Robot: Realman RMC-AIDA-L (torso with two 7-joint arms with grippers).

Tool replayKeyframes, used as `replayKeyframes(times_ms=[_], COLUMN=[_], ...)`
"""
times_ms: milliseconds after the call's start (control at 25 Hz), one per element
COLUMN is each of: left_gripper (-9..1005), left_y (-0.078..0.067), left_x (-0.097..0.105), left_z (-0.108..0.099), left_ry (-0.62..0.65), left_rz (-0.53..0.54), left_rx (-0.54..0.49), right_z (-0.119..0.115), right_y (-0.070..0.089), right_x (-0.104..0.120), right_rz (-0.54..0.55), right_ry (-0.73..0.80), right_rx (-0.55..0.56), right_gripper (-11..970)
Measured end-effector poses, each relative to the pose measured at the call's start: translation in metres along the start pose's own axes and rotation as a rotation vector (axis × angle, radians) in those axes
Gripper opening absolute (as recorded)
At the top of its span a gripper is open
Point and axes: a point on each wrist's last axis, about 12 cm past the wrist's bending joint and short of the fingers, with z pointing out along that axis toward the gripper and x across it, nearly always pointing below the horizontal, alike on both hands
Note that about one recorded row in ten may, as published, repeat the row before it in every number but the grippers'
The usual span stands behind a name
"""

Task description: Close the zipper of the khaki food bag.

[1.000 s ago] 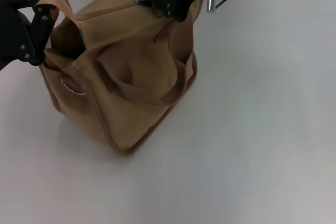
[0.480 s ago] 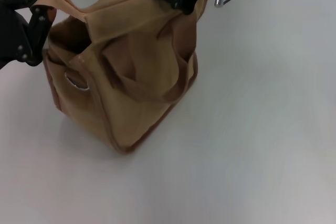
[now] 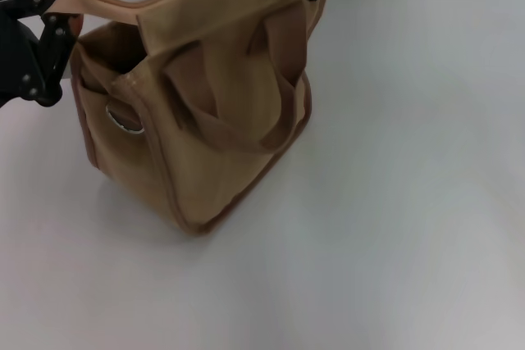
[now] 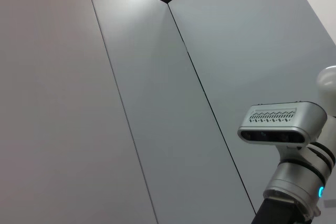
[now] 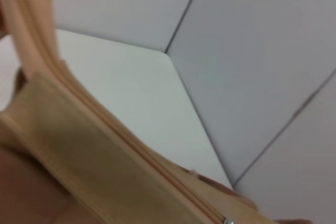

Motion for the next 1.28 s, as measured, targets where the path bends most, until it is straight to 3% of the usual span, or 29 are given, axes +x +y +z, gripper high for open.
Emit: replayKeyframes(times_ms=[400,880,1240,1280], left_gripper=[124,127,129,129], left_y=[0.000,0.000,-0.001,-0.001], left_x=[-0.001,-0.001,0.001,0.001], left_z=[-0.004,-0.005,-0.005,-0.005], left_ry=[0.003,0.005,0.005,0.005], left_rz=[0.002,0.003,-0.007,-0.007], left_rx=[-0.011,-0.020,-0.027,-0.027], right_z=[-0.009,-0.019,-0.038,-0.047], right_y=[-0.012,-0.011,0.001,0.006], right_x=[0.017,0.024,0.029,0.033], right_rz=[0.085,0.117,0.246,0.293], right_ry=[0.003,0.003,-0.146,-0.200], right_rx=[0.083,0.119,0.045,-0.008], right_gripper=[0,-1,53,62])
